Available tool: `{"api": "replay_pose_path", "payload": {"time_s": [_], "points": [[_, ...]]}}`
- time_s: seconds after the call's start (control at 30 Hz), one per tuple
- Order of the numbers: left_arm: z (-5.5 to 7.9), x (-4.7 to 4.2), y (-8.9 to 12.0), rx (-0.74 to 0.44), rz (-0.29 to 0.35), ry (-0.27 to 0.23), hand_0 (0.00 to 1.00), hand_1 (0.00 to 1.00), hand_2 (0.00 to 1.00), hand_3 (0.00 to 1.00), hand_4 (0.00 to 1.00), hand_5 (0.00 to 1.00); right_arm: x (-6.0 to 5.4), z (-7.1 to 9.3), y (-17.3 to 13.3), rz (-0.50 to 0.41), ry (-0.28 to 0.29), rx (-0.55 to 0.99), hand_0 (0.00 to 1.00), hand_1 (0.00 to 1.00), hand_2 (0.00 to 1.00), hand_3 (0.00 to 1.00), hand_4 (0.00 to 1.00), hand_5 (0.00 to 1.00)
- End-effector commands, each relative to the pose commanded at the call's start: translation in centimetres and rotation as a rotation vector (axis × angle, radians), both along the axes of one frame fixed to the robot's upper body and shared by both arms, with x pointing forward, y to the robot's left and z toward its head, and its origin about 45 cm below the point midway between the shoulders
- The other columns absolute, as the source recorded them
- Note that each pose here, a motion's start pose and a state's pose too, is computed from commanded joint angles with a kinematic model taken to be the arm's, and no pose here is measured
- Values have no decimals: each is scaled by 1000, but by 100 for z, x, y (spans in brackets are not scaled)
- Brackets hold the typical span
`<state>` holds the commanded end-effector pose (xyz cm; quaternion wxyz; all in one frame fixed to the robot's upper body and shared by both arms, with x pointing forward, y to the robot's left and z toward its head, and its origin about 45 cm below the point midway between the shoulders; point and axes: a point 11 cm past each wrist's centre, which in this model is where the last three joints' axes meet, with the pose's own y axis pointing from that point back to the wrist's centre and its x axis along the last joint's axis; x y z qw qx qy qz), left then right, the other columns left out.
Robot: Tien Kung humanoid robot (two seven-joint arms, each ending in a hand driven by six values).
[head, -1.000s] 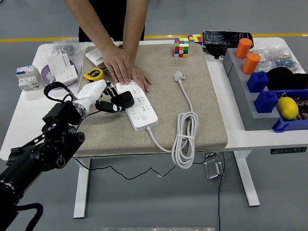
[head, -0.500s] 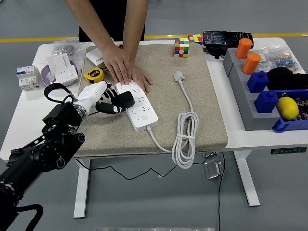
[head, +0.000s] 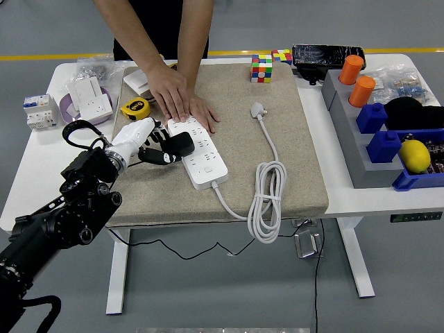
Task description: Pick up the plug,place it near the board,insert it into the board,press the button
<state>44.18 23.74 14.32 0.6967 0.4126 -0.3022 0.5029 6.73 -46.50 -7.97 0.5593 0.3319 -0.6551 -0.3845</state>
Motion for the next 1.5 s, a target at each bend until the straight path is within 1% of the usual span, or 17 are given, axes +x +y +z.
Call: {"api": "replay_pose_path", "payload": {"time_s": [0.13, 0.2, 0.37, 0.7, 1.0, 1.03, 1.2, 1.23, 1.37, 1.4, 1.5], "points": [[21, 1, 6, -43, 7, 4, 455, 571, 442, 388, 625, 209, -1, -1, 3, 0, 0, 1, 888, 805, 771, 807, 998, 998], [29, 3, 5, -54, 7, 6, 454, 571, 437, 369, 617, 201, 1, -2, 5, -1, 0, 1, 888, 805, 771, 807, 998, 998], [53, 8, 6, -82, 13, 8, 454, 571, 437, 369, 617, 201, 16, -2, 10, -1, -4, 2, 888, 805, 771, 807, 998, 998], [43, 5, 4, -91, 11, 19, 455, 570, 426, 361, 604, 210, 23, 1, 6, -3, -5, 1, 888, 805, 770, 807, 998, 998], [49, 12, -30, -92, -2, 18, 455, 572, 428, 373, 603, 224, 22, 1, 6, -1, -5, 1, 888, 805, 770, 806, 998, 998], [54, 16, -40, -93, -5, 19, 460, 581, 526, 486, 877, 300, 23, 2, 5, -2, -5, 0, 888, 805, 770, 806, 998, 998], [37, 19, -71, -95, -16, 39, 460, 581, 526, 486, 877, 300, 30, 5, 1, -1, -7, 0, 888, 805, 770, 806, 998, 998], [27, 17, -75, -94, -19, 45, 512, 662, 603, 565, 982, 338, 28, 5, 1, -1, -7, -1, 888, 805, 771, 807, 998, 998], [-11, 6, -83, -86, -25, 64, 512, 662, 603, 565, 982, 338, 15, 4, -2, -1, -5, -1, 888, 805, 771, 807, 998, 998], [-21, 4, -82, -84, -25, 68, 608, 745, 732, 707, 998, 370, 14, 3, -2, -1, -4, -2, 888, 805, 770, 806, 998, 998], [-45, -6, -76, -76, -27, 76, 608, 745, 732, 707, 998, 370, 11, 4, -4, -2, -4, -2, 888, 805, 770, 806, 998, 998]]}}
